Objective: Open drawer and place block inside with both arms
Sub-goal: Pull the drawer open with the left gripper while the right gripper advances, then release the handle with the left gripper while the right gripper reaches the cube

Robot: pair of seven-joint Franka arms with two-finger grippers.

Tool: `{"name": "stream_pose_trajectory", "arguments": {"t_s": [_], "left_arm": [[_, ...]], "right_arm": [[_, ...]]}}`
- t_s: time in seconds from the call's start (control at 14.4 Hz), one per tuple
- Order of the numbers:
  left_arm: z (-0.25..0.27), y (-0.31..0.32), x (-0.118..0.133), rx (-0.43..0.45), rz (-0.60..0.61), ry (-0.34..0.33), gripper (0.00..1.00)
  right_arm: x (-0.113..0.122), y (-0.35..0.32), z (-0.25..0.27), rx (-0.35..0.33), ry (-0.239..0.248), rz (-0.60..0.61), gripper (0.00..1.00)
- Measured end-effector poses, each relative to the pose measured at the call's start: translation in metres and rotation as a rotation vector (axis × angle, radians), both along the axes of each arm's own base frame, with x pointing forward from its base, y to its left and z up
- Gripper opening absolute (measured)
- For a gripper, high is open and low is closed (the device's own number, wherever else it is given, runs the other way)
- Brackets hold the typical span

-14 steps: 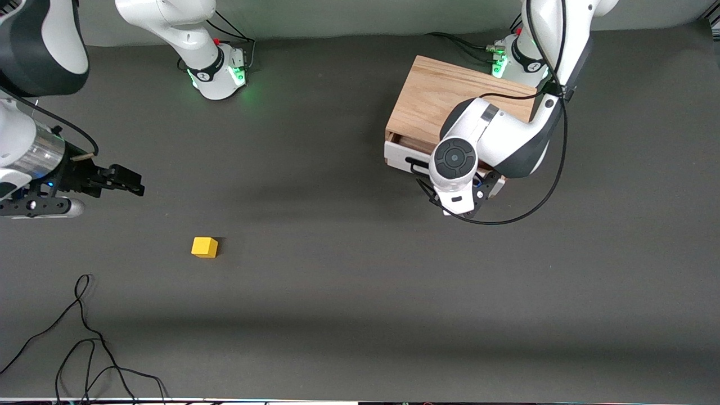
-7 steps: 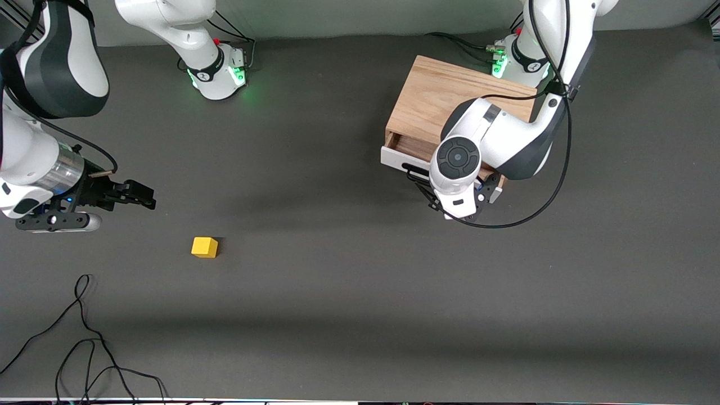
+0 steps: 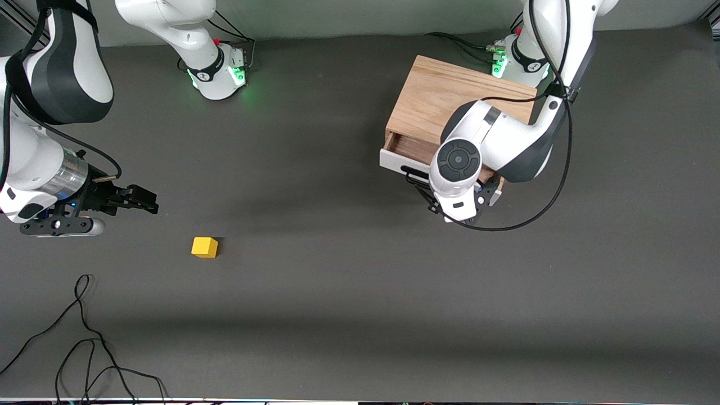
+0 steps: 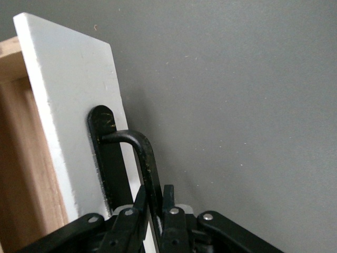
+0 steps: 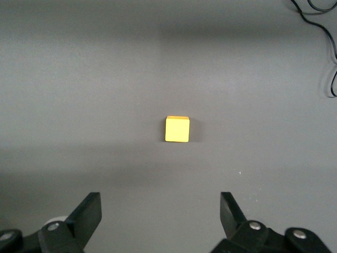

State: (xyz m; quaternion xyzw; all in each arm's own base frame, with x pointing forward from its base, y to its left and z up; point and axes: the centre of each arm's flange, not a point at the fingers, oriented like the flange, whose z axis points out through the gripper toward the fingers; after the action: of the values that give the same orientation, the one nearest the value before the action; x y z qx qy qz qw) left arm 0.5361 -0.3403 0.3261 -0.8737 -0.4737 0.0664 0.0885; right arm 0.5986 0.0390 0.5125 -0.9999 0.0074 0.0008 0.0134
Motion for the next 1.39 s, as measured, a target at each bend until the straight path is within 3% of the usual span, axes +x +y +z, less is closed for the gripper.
{"name": "stream_pose_trajectory", "arguments": {"t_s": [0.21,0.28,0.7,0.83,1.11,1.39], "left_arm": [[0.000,-0.001,0.005,-0.003,0.002,-0.001,0.15],[0.001,-0.001,0.007,-0.004,-0.004,-0.003,0.20],[0.012,0.004,0.014,-0.001,-0.023,-0.004,0.84],[0.026,0.012,0.022,0.004,-0.038,0.011,0.99],[0.066,0.043,0.045,0.002,-0.069,0.046,0.99],[0.050,0.035,0.040,0.009,-0.088,0.078,0.99]], "right_arm": [[0.000,0.000,0.000,0.000,0.001,0.000,1.00],[0.000,0.000,-0.001,0.000,0.002,0.000,1.00],[0.003,0.000,-0.012,-0.001,0.014,0.000,1.00],[0.007,0.000,-0.020,-0.001,0.015,-0.001,1.00],[0.015,0.001,-0.034,-0.001,0.018,-0.001,1.00],[0.028,0.001,-0.060,-0.001,0.005,-0.015,1.00]]}}
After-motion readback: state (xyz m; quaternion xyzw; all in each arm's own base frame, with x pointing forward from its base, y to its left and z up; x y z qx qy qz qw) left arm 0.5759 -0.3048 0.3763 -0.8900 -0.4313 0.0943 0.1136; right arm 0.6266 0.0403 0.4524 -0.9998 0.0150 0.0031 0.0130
